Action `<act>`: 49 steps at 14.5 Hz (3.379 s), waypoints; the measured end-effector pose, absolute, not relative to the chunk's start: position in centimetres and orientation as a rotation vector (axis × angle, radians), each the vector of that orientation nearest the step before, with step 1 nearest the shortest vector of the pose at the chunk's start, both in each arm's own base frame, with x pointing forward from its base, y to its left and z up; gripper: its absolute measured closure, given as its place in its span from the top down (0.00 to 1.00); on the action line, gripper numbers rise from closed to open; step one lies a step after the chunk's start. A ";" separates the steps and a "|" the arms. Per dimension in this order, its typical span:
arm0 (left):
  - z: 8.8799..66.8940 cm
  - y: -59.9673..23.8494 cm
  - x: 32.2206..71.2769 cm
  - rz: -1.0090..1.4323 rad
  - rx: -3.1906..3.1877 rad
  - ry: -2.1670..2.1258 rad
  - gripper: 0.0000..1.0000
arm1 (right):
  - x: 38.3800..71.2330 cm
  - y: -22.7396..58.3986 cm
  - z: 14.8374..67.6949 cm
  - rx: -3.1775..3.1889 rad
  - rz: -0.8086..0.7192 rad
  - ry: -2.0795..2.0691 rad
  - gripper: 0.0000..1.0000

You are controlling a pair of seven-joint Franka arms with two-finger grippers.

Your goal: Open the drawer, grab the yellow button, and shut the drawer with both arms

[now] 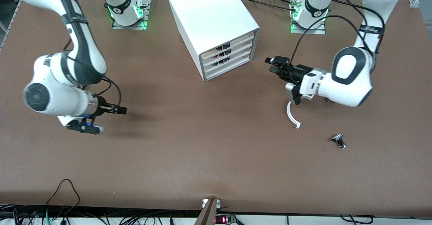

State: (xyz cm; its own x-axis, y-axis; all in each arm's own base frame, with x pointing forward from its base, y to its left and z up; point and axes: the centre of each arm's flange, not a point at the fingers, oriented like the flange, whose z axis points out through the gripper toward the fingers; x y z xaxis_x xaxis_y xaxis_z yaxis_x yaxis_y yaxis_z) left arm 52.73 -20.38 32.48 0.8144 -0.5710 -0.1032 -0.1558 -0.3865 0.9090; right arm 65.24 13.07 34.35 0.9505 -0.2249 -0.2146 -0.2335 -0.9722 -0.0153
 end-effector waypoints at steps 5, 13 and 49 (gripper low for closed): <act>29.5 -25.3 48.3 -0.537 1.796 -0.561 0.51 | 64.9 18.5 34.7 -3.050 0.308 0.593 1.00; 26.4 -26.1 45.7 -0.533 1.762 -0.598 0.53 | 65.3 24.4 37.4 -2.972 0.245 0.850 1.00; 25.5 -20.8 54.4 -0.293 1.806 -0.687 0.19 | 59.6 48.0 49.4 -2.396 0.099 1.406 1.00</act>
